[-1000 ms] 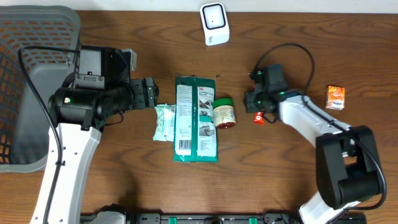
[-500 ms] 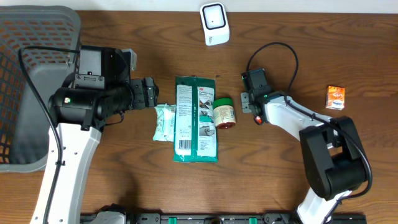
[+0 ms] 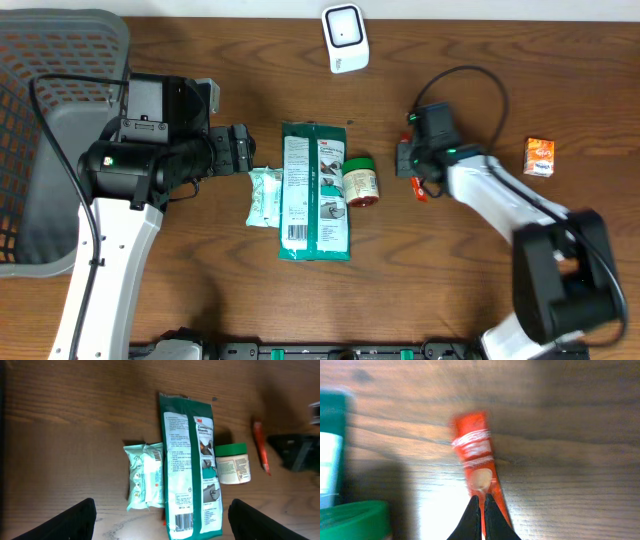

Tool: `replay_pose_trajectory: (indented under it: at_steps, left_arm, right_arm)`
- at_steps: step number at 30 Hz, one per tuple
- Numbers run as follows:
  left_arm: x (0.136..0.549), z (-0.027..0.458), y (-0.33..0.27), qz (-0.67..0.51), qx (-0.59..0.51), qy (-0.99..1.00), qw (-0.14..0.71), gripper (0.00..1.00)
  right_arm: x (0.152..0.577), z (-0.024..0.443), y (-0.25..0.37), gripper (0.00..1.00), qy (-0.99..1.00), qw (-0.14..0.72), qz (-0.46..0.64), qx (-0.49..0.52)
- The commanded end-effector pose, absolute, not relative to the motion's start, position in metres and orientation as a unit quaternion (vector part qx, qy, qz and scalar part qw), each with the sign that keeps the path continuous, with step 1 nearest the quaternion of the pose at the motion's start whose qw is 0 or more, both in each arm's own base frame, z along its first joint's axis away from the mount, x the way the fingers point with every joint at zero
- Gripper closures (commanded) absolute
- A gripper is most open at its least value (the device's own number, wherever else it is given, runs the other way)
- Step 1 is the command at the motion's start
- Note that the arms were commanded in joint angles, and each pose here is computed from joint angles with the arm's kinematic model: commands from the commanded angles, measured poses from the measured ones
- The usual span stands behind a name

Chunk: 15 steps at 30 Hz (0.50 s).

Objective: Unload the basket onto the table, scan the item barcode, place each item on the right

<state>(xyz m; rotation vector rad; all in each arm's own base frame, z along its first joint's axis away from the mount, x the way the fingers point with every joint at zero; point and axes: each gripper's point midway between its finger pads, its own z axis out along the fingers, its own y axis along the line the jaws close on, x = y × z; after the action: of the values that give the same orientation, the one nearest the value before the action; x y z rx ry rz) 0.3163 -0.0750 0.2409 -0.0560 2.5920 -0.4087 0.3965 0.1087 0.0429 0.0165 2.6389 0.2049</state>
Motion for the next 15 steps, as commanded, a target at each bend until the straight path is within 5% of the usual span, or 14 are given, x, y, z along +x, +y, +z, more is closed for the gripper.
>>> replay_pose_trajectory:
  at_steps: [1, 6, 7, 9, 15]
  left_arm:
    - [0.318, 0.246, -0.073, -0.147, -0.023, 0.953, 0.263, 0.15]
    - [0.318, 0.246, -0.073, -0.147, -0.023, 0.953, 0.263, 0.15]
    - [0.318, 0.246, -0.073, -0.147, -0.023, 0.953, 0.263, 0.15]
    - [0.318, 0.246, -0.073, -0.147, -0.023, 0.953, 0.263, 0.16]
    - [0.318, 0.246, -0.073, -0.147, -0.023, 0.953, 0.263, 0.15]
  right_arm:
    - [0.391, 0.065, 0.115, 0.99, 0.956, 0.233, 0.176, 0.016]
    - [0.382, 0.054, 0.103, 0.96, 0.962, 0.206, 0.179, 0.002]
    - [0.382, 0.054, 0.105, 0.74, 0.961, 0.206, 0.182, -0.013]
    - [0.38, 0.054, 0.11, 0.54, 0.96, 0.208, 0.183, -0.038]
    - [0.379, 0.043, 0.111, 0.52, 0.968, 0.218, 0.089, -0.091]
